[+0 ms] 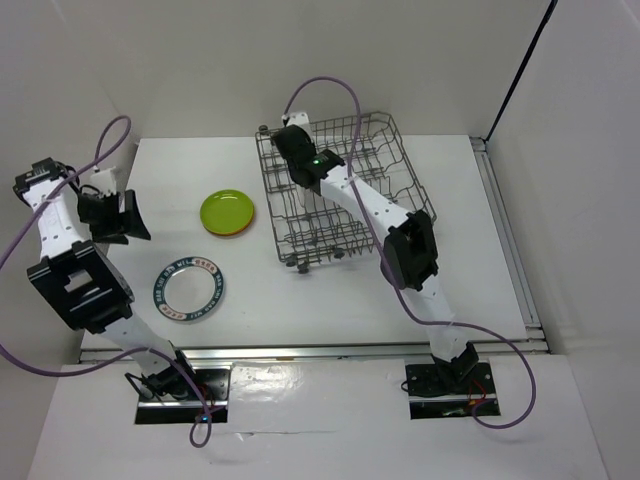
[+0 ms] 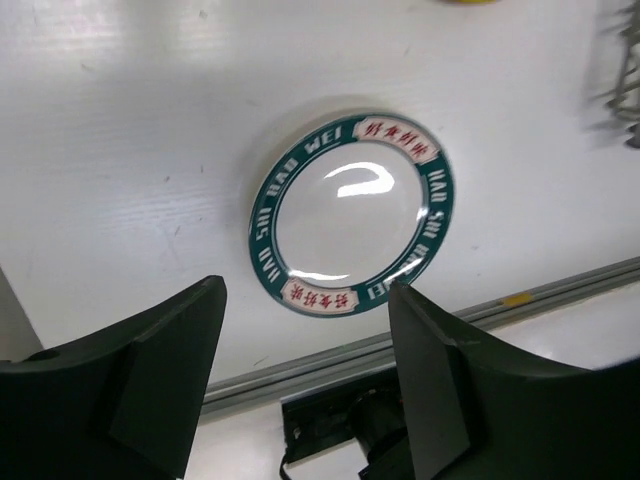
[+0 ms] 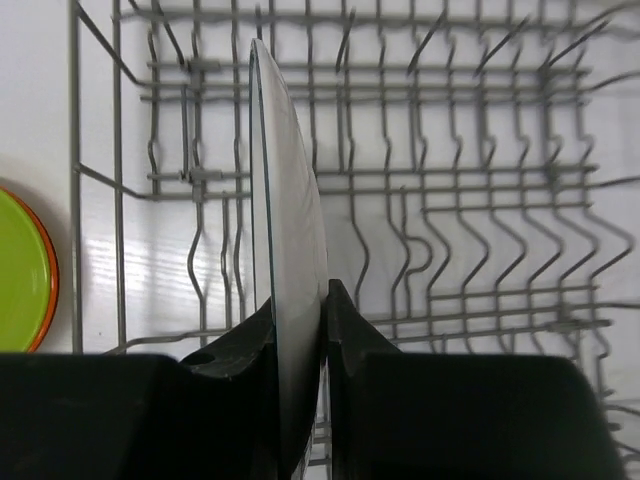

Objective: Unload the plates from the dish rack

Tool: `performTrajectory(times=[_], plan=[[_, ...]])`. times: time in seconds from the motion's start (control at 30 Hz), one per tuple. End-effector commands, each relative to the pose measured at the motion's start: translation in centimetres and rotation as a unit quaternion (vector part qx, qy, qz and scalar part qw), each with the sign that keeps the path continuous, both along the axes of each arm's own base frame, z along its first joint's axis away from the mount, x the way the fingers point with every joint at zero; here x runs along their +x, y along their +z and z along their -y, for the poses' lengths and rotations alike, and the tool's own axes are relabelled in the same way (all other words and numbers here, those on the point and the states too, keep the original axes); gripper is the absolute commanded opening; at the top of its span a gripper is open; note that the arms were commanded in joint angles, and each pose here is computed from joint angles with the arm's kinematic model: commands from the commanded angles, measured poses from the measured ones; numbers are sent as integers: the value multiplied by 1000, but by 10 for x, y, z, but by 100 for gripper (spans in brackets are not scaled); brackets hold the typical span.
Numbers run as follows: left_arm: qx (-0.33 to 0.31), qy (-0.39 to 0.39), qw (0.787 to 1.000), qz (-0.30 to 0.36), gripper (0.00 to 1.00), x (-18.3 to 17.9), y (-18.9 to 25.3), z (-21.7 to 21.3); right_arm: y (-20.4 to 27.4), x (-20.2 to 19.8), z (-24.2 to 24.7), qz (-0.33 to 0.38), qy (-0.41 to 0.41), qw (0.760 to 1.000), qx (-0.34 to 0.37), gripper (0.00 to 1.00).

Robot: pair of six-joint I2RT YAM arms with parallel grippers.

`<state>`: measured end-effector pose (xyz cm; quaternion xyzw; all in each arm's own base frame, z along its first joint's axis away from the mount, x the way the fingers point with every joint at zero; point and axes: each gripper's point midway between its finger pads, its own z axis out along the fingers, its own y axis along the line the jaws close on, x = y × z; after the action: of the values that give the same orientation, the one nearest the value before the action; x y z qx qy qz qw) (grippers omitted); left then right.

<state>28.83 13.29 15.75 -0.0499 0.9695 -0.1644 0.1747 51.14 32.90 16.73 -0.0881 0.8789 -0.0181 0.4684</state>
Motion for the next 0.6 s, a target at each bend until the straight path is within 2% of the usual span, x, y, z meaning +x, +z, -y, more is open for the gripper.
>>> performTrajectory(times=[0.0, 0.07, 0.17, 0.23, 0.27, 0.3, 0.33, 0.37, 0.4, 0.43, 0.5, 0.53, 0.57], plan=[[-47, -36, 997, 51, 80, 8, 40, 27, 172, 5, 19, 191, -50, 979, 52, 0], [-65, -52, 994, 73, 83, 15, 47, 38, 194, -1, 23, 215, -52, 974, 42, 0], [-70, -89, 989, 98, 91, 22, 61, 61, 231, -14, 21, 239, -36, 967, 82, 0], [-75, -113, 983, 120, 92, 25, 70, 79, 240, -32, -4, 216, 32, 963, 157, 0], [-84, -115, 979, 144, 92, 32, 78, 85, 214, -38, -17, 180, 63, 968, 164, 0], [-91, -111, 977, 156, 94, 35, 82, 88, 206, -54, -45, 148, 142, 958, 200, 0], [-103, -106, 975, 166, 95, 39, 89, 95, 204, -63, -62, 136, 180, 946, 231, 0], [-113, -106, 972, 178, 97, 42, 96, 102, 182, -75, -77, 103, 222, 939, 241, 0], [-127, -109, 966, 195, 98, 49, 102, 108, 178, -86, -91, 87, 265, 924, 261, 0], [-137, -119, 964, 196, 100, 52, 105, 120, 170, -105, -117, 56, 340, 893, 291, 0], [-143, -119, 962, 200, 100, 58, 111, 130, 163, -125, -137, 17, 396, 858, 327, 0], [-134, -126, 960, 210, 100, 65, 112, 133, 164, -142, -148, -2, 446, 826, 346, 0], [-113, -123, 964, 209, 100, 67, 112, 134, 159, -146, -156, -20, 458, 812, 361, 0]])
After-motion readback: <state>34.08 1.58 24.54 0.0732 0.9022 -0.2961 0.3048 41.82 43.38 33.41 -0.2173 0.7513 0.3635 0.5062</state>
